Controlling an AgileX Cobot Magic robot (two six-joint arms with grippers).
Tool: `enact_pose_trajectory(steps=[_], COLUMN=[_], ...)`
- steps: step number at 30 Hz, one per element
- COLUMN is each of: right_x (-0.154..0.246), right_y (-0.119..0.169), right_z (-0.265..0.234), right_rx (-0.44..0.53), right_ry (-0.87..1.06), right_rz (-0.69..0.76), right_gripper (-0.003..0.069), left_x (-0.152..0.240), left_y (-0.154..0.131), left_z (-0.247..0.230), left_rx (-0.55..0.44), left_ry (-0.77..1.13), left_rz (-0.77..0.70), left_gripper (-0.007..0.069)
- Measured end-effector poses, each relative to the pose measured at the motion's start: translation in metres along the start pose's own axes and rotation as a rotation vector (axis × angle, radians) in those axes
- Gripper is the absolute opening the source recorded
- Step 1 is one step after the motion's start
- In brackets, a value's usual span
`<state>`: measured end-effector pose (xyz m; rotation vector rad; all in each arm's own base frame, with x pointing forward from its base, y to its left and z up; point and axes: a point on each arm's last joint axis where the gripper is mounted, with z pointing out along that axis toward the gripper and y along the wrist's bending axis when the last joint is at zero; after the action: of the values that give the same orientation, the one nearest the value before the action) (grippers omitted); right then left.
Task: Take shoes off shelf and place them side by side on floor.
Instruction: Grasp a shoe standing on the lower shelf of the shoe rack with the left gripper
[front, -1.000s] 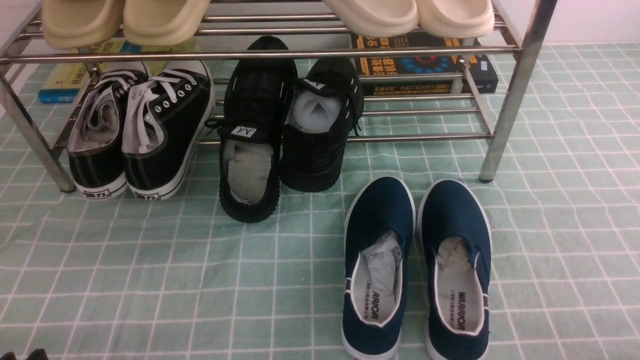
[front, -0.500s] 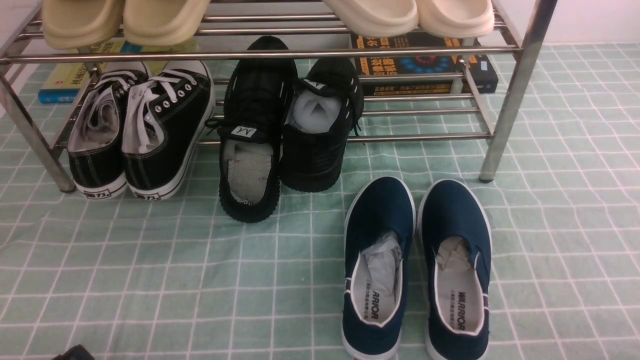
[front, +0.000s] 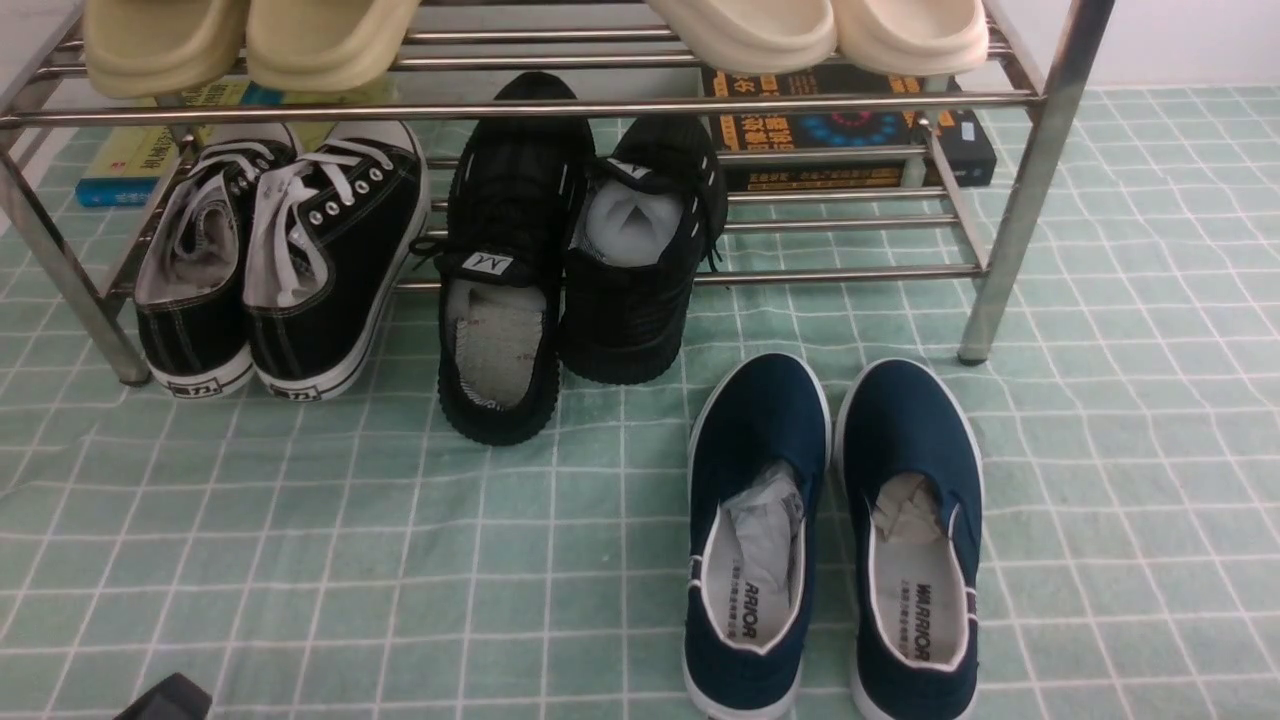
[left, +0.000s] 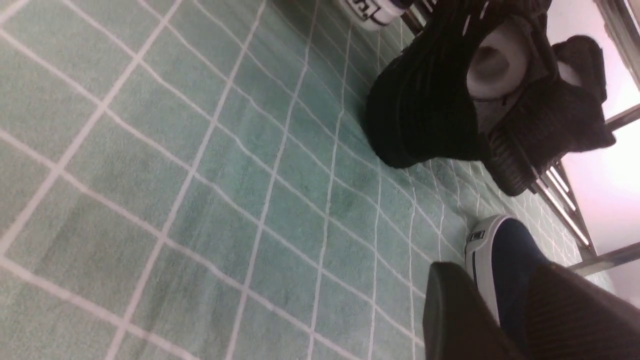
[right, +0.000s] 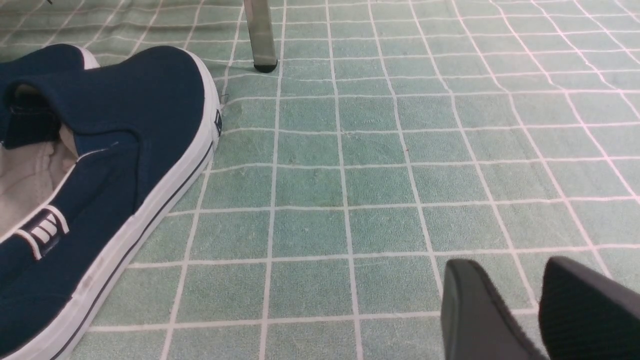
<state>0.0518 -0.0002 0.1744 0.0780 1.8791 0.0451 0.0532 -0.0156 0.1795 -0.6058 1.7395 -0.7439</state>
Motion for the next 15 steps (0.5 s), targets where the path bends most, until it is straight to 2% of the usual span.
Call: enact_pose_trajectory(steps=[6, 8, 11, 13, 15], right_x=[0.000, 0.000, 0.000, 0.000, 0.000], right_y=[0.000, 0.000, 0.000, 0.000, 0.000], right_z=[0.000, 0.000, 0.000, 0.000, 0.000], right_rx=[0.000, 0.000, 0.000, 0.000, 0.000], right_ry=[0.000, 0.000, 0.000, 0.000, 0.000], right_rz=[0.000, 0.000, 0.000, 0.000, 0.000], right_gripper=[0.0237, 0.0237, 0.0237, 0.0237, 0.0237], left_x=[-0.010, -0.030, -0.047, -0.061, -0.073], left_y=[-0.012, -0.040, -0.060, -0.074, -0.088], left_z=[-0.005, -0.019, -0.028, -0.028, -0.014], left_rx=[0.043, 0.100, 0.115, 0.089, -0.023], left_ry=[-0.034, -0.061, -0.090, -0.071, 0.089], left_rz=[-0.018, 0.055, 0.113, 0.153, 0.185], left_gripper=[0.0145, 0.0048, 0.0009, 0.0001, 0.0001])
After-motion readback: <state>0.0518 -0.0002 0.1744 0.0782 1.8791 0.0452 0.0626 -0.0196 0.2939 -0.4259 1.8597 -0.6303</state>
